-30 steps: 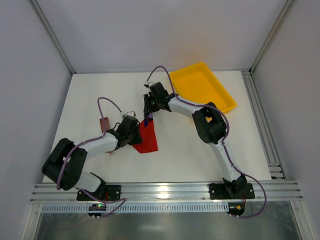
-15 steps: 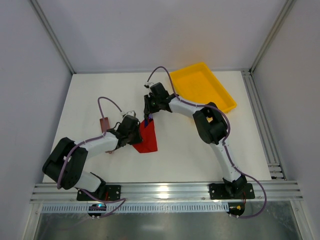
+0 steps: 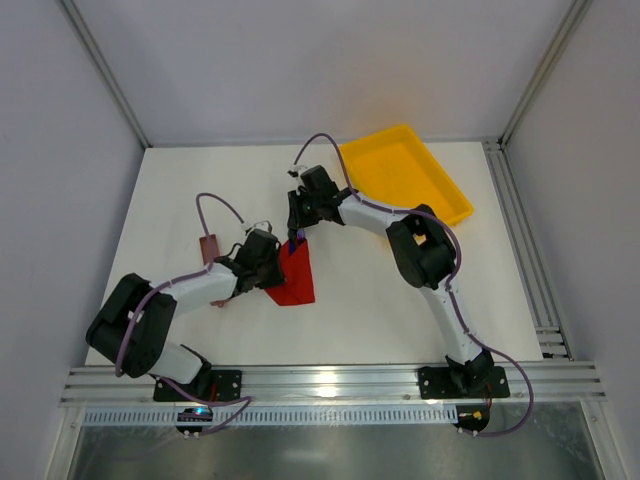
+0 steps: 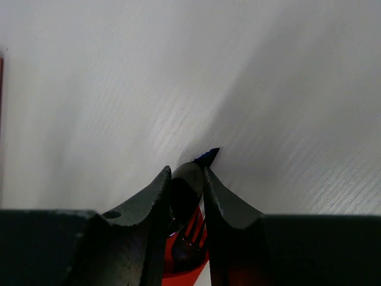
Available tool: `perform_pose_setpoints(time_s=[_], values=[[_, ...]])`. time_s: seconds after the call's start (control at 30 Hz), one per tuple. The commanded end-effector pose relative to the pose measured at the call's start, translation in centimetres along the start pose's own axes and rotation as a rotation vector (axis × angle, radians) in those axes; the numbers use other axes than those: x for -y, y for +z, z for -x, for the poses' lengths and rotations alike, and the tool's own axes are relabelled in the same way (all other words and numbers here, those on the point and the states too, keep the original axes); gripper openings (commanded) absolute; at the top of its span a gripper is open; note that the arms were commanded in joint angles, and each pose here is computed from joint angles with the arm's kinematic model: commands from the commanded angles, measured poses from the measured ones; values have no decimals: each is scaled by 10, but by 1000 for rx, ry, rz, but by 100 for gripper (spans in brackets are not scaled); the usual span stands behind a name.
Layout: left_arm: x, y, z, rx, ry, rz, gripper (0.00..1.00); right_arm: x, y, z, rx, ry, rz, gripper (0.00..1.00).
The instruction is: Place the utensils on the paper napkin and roll it up
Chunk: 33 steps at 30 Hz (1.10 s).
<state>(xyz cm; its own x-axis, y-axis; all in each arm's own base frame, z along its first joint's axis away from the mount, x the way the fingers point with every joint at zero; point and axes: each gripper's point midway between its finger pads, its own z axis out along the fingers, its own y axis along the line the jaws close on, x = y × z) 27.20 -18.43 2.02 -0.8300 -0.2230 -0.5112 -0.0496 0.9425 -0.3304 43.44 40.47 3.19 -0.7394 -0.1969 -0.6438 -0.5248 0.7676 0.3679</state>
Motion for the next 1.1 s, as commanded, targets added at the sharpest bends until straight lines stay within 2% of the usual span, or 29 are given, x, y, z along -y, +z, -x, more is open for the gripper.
perform_pose_setpoints(time_s=[0.0, 0.2, 0.37, 0.5, 0.7, 0.73, 0.83, 0.93, 1.07], values=[[-28, 4, -18, -61, 15, 124, 19, -8, -21, 11, 9, -31, -2, 29], [-32, 4, -22, -76, -2, 144, 19, -5, -26, 14, 9, -19, -33, 32], [-33, 1, -24, -72, -16, 144, 19, 4, -35, 27, 69, 0, -96, 36], [-36, -1, -25, -70, -21, 152, 19, -4, -54, 50, 124, 9, -80, 39], [-40, -1, -27, -77, -28, 174, 19, -10, -70, 54, 132, 34, -78, 41], [-40, -2, -27, -77, -31, 174, 19, -14, -76, 55, 137, 70, -73, 41], [-41, -4, -27, -71, -40, 180, 19, -22, -86, 48, 150, 139, -55, 28], [-42, -5, -26, -67, -42, 184, 19, -32, -86, 22, 127, 221, -47, 19], [-40, -6, -26, -67, -44, 175, 19, -55, -83, -7, 85, 243, -42, 13]])
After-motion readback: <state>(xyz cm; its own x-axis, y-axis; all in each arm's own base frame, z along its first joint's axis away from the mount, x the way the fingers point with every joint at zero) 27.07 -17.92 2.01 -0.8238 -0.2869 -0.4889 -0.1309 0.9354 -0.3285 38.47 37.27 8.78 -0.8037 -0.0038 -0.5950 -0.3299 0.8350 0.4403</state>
